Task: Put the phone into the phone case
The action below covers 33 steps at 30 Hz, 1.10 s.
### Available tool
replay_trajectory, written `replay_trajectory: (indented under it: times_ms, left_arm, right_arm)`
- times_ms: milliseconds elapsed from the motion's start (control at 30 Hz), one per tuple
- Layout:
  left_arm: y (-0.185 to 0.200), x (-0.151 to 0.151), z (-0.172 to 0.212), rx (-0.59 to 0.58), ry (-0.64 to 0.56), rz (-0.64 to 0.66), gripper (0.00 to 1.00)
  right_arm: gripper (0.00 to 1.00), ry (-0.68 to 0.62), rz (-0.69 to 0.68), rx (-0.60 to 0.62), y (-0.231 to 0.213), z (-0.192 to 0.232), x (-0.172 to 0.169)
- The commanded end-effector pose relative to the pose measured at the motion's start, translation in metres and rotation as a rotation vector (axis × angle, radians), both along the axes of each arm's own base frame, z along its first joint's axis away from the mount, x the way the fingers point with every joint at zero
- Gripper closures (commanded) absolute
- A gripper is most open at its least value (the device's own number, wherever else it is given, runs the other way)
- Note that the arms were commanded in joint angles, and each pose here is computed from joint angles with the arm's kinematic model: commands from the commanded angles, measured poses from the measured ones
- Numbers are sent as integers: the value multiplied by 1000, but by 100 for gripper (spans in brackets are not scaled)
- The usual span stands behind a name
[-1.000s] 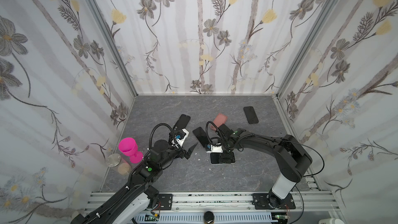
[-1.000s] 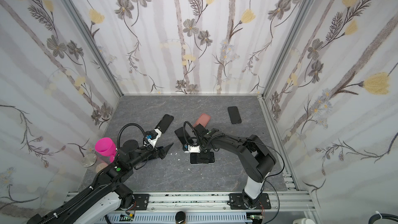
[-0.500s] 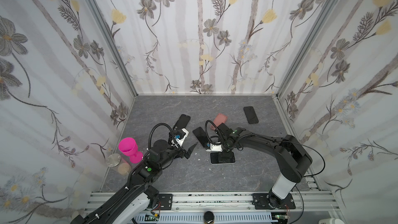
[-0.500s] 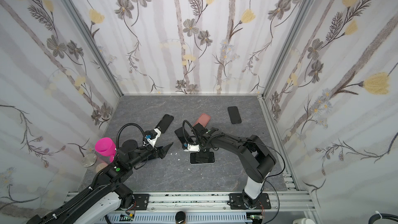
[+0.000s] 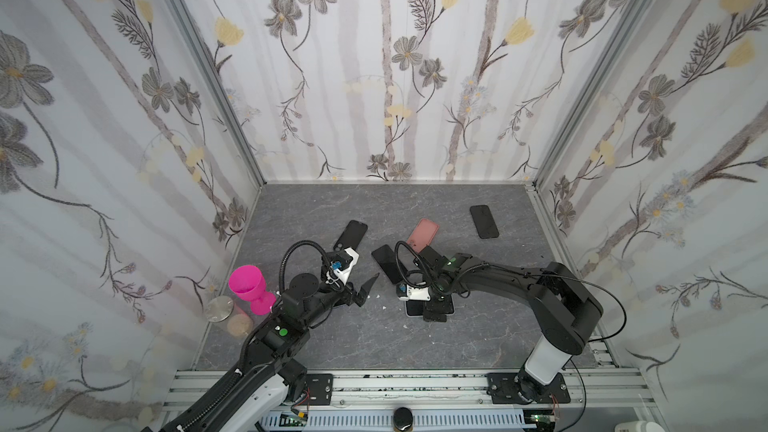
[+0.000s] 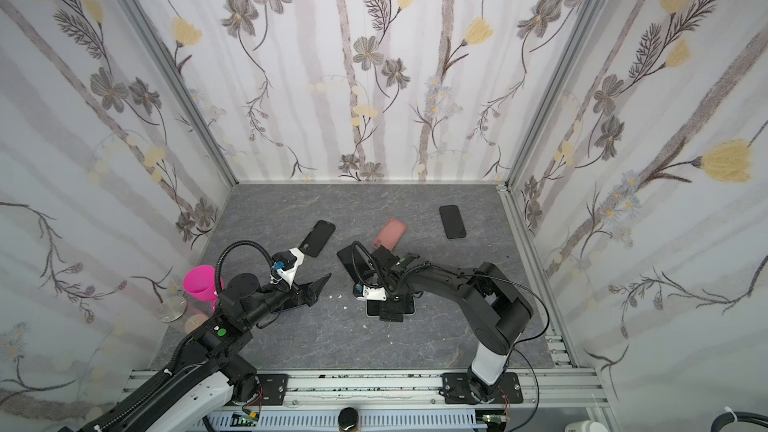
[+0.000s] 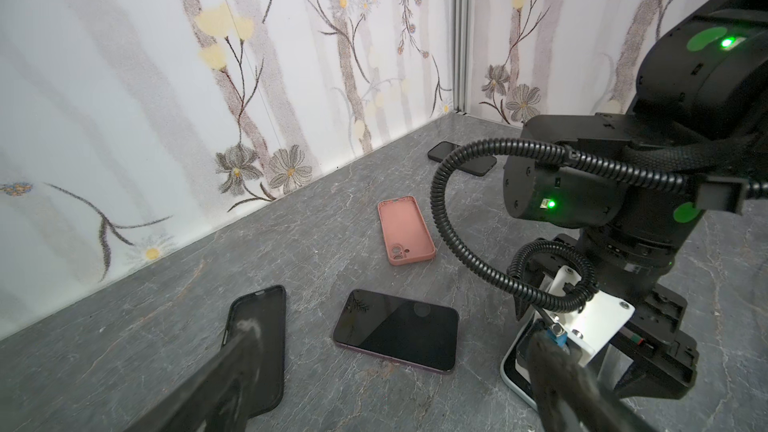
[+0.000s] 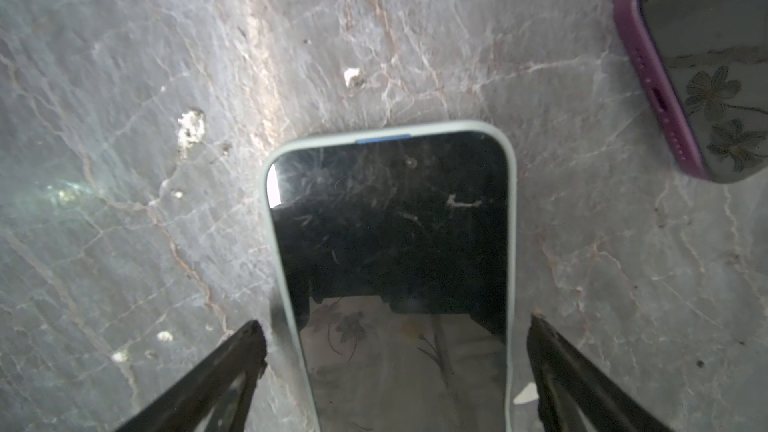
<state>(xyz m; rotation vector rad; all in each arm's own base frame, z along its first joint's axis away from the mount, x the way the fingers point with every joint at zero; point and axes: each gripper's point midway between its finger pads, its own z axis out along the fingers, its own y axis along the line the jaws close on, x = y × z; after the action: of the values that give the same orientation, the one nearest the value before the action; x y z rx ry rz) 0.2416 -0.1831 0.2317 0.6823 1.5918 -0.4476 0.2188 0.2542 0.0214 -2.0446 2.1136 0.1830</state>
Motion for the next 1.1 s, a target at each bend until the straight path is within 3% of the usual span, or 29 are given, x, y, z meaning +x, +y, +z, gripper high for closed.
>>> replay_trajectory:
  times_ms: [0,267,500,767,1067]
  left_arm:
    - [3,2,5,-17,-12,22,0]
    - [7,4,7,-21,-20,46,0]
    - [9,5,11,-37,-22,64,0]
    - [11,5,17,-52,-28,71,0]
    - [14,-1,23,-72,-52,69,0]
  right_arm:
    - [4,-8,-9,10,2,-1,2]
    - [15,-29,-34,-42,-6,-10,7]
    - [26,-66,-109,-15,-5,-4,19]
    - [30,-50,-413,-39,-23,-4,50]
    - [32,-70,-870,-12,-81,7,110]
